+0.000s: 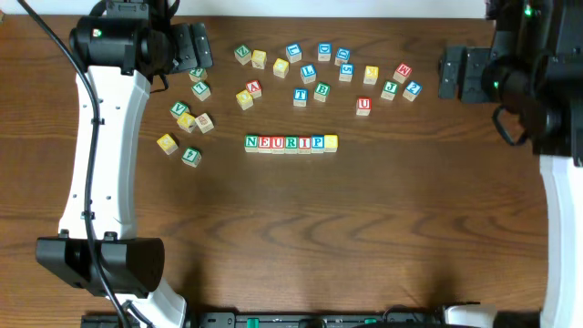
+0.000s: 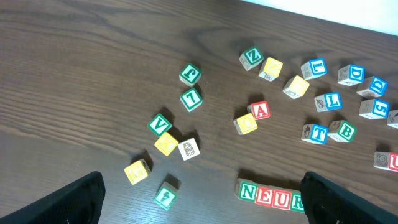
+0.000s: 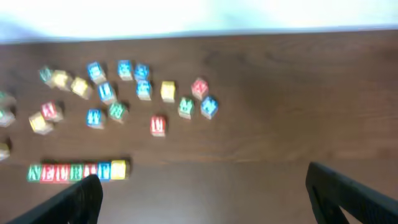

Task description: Spell out NEURIPS

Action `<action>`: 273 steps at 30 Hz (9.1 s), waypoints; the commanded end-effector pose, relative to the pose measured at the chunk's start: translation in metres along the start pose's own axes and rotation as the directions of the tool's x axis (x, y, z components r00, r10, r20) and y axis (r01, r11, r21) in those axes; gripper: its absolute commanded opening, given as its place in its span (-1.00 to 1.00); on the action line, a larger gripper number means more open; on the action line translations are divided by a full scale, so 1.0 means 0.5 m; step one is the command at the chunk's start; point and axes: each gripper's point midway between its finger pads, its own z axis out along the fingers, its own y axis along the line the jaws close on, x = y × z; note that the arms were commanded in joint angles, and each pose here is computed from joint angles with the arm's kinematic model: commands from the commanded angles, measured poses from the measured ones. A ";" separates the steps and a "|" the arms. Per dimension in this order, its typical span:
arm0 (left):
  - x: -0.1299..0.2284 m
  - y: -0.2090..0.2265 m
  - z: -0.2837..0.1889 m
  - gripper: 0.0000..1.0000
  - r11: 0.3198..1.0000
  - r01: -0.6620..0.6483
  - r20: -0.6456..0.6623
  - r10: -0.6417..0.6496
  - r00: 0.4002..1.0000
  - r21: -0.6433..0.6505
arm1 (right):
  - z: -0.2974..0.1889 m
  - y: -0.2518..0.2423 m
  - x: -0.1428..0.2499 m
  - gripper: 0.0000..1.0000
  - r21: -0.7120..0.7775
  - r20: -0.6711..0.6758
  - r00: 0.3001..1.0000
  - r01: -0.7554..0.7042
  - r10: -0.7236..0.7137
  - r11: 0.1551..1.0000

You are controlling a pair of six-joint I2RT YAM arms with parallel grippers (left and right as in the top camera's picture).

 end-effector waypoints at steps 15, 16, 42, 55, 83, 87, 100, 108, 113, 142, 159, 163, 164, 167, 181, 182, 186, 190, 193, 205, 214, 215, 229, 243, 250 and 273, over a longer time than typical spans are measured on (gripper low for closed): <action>-0.005 0.008 -0.001 0.98 1.000 -0.002 0.005 0.002 1.000 -0.015 | 0.010 -0.038 0.160 0.99 0.018 0.200 0.980 -0.009 0.005 1.000; -0.005 0.008 -0.001 0.98 1.000 -0.002 0.005 0.002 1.000 -0.015 | 0.011 -0.038 0.171 0.98 0.016 0.222 0.975 -0.010 0.006 1.000; -0.005 0.008 -0.001 0.98 1.000 -0.002 0.005 0.002 1.000 -0.015 | 0.074 -0.038 0.444 0.99 -0.041 0.566 0.824 -0.010 0.032 0.999; -0.005 0.008 -0.001 0.98 1.000 -0.002 0.005 0.002 1.000 -0.015 | 0.103 -0.024 0.483 0.99 -0.065 0.593 0.805 0.011 0.029 0.998; -0.005 0.008 -0.001 0.98 1.000 -0.002 0.006 0.002 1.000 -0.014 | 0.102 -0.023 0.482 0.99 -0.069 0.624 0.781 0.014 0.032 0.998; -0.005 0.008 -0.001 0.98 1.000 -0.002 0.006 0.002 1.000 -0.014 | 0.102 -0.023 0.482 0.98 -0.069 0.624 0.781 0.014 0.032 0.998; -0.005 0.008 -0.001 0.98 1.000 -0.002 0.005 0.002 1.000 -0.015 | 0.102 -0.023 0.482 0.98 -0.069 0.624 0.781 0.014 0.032 0.998; -0.005 0.008 -0.001 0.98 1.000 -0.002 0.005 0.002 1.000 -0.015 | 0.102 -0.023 0.482 0.99 -0.069 0.624 0.781 0.014 0.032 0.998; -0.005 0.008 -0.001 0.98 1.000 -0.002 0.006 0.002 1.000 -0.014 | 0.102 -0.023 0.482 0.99 -0.069 0.624 0.781 0.014 0.032 0.998; 0.067 0.057 -0.154 0.98 0.998 -0.037 0.124 0.044 0.991 -0.053 | 0.102 -0.023 0.482 0.99 -0.069 0.624 0.781 0.014 0.032 0.998; 0.175 0.094 -0.135 0.97 0.999 -0.038 0.454 0.030 0.891 0.008 | 0.102 -0.023 0.482 0.99 -0.069 0.624 0.781 0.014 0.032 0.998; 0.211 0.106 -0.131 0.98 0.999 -0.031 0.529 0.016 0.848 0.020 | 0.102 -0.023 0.482 0.98 -0.069 0.624 0.781 0.014 0.032 0.998; 0.221 0.108 -0.132 0.97 0.999 -0.031 0.550 0.012 0.835 0.025 | 0.102 -0.023 0.482 0.98 -0.069 0.624 0.781 0.014 0.032 0.998; 0.252 0.115 -0.129 0.98 0.999 -0.030 0.602 0.002 0.799 0.037 | 0.102 -0.023 0.482 0.98 -0.069 0.624 0.781 0.014 0.032 0.998; 0.388 0.142 -0.062 0.98 0.996 -0.089 0.764 0.048 0.644 0.013 | 0.102 -0.023 0.482 0.98 -0.069 0.624 0.781 0.014 0.032 0.998; 0.397 0.144 -0.054 0.98 0.995 -0.098 0.767 0.061 0.638 0.003 | 0.102 -0.023 0.482 0.99 -0.069 0.624 0.781 0.014 0.032 0.998; 0.423 0.149 -0.037 0.98 0.993 -0.116 0.782 0.087 0.617 -0.018 | 0.102 -0.023 0.482 0.99 -0.069 0.624 0.781 0.014 0.032 0.998; 0.434 0.152 -0.030 0.98 0.991 -0.127 0.797 0.102 0.596 -0.033 | 0.102 -0.023 0.482 0.99 -0.069 0.624 0.781 0.014 0.032 0.998; 0.440 0.154 -0.029 0.98 0.990 -0.135 0.796 0.120 0.593 -0.048 | 0.102 -0.023 0.482 0.99 -0.069 0.624 0.781 0.014 0.032 0.998; 0.470 0.159 0.000 0.98 0.986 -0.151 0.744 0.149 0.651 -0.065 | 0.102 -0.023 0.482 0.98 -0.069 0.624 0.781 0.014 0.032 0.998; 0.479 0.160 0.009 0.98 0.986 -0.156 0.727 0.153 0.670 -0.063 | 0.102 -0.023 0.482 0.99 -0.069 0.624 0.781 0.014 0.032 0.998; 0.479 0.160 0.009 0.98 0.986 -0.156 0.727 0.153 0.670 -0.063 | 0.102 -0.023 0.482 0.99 -0.069 0.624 0.781 0.014 0.032 0.998; 0.479 0.158 0.009 0.98 0.985 -0.159 0.727 0.153 0.669 -0.062 | 0.102 -0.023 0.482 0.98 -0.069 0.624 0.781 0.014 0.032 0.998; 0.479 0.158 0.009 0.98 0.985 -0.158 0.727 0.153 0.669 -0.062 | 0.102 -0.023 0.482 0.99 -0.069 0.624 0.781 0.014 0.032 0.998; 0.479 0.158 0.009 0.98 0.985 -0.158 0.727 0.153 0.669 -0.062 | 0.102 -0.023 0.482 0.99 -0.069 0.624 0.781 0.014 0.032 0.998; 0.479 0.158 0.010 0.98 0.985 -0.159 0.725 0.154 0.671 -0.062 | 0.102 -0.023 0.482 0.98 -0.069 0.624 0.781 0.014 0.032 0.998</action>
